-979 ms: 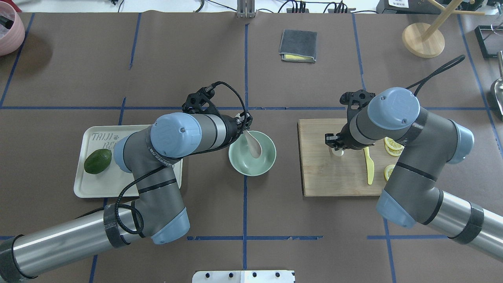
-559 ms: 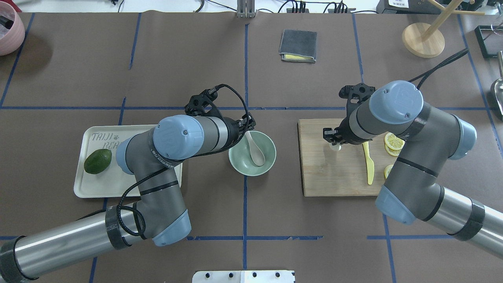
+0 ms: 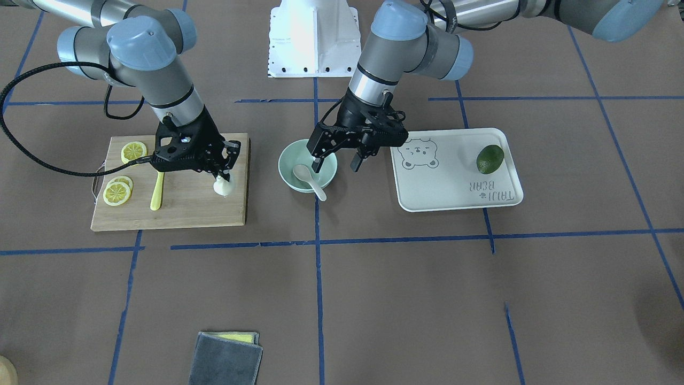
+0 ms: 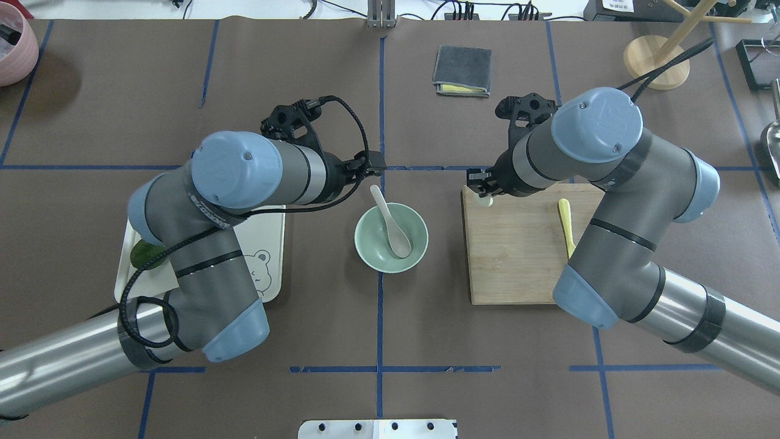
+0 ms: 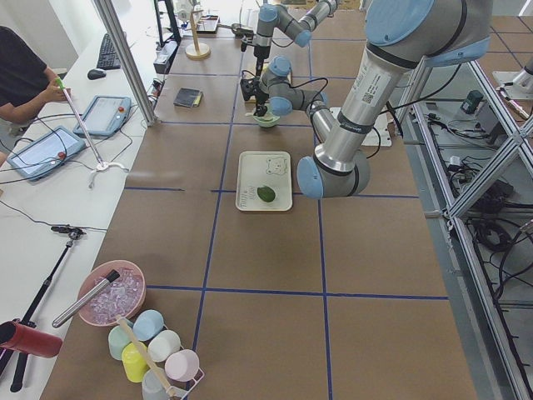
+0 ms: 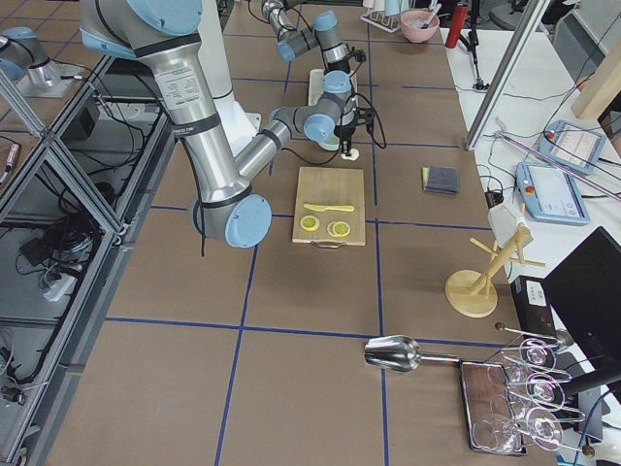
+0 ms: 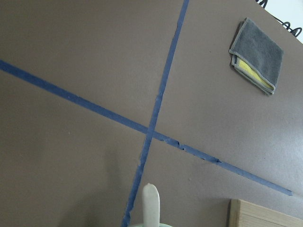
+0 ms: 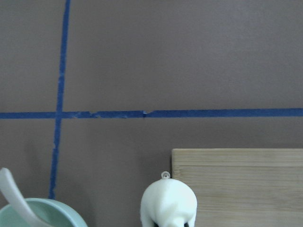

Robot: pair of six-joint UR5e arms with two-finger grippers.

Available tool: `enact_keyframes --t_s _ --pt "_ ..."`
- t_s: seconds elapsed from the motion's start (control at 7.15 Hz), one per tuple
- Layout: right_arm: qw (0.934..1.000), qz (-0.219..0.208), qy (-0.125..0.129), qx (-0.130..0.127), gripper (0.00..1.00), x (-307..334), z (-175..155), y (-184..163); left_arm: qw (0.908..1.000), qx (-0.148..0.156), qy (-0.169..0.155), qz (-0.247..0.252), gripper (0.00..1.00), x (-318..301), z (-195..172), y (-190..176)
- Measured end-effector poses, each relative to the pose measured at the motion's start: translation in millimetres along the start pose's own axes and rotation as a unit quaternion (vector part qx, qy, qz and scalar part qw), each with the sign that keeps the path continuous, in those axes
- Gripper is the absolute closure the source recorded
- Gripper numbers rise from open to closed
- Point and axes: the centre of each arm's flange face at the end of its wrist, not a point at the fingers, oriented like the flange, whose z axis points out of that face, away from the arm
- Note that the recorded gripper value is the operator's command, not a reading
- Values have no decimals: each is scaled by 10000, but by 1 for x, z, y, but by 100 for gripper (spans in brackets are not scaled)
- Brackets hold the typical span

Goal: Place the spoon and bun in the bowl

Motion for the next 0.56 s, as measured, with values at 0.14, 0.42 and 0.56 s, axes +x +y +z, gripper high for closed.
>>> enact_keyframes --t_s 0.14,0.42,0.56 --pt "9999 -57 -138 49 100 -20 -7 -3 9987 34 -297 421 0 -10 -17 -20" --pt "9993 -176 -327 3 100 -57 -7 5 9887 119 -932 1167 0 -41 -37 -56" --pt "9991 -166 -379 -64 100 -80 2 15 9821 179 -1137 1492 0 -59 -49 -75"
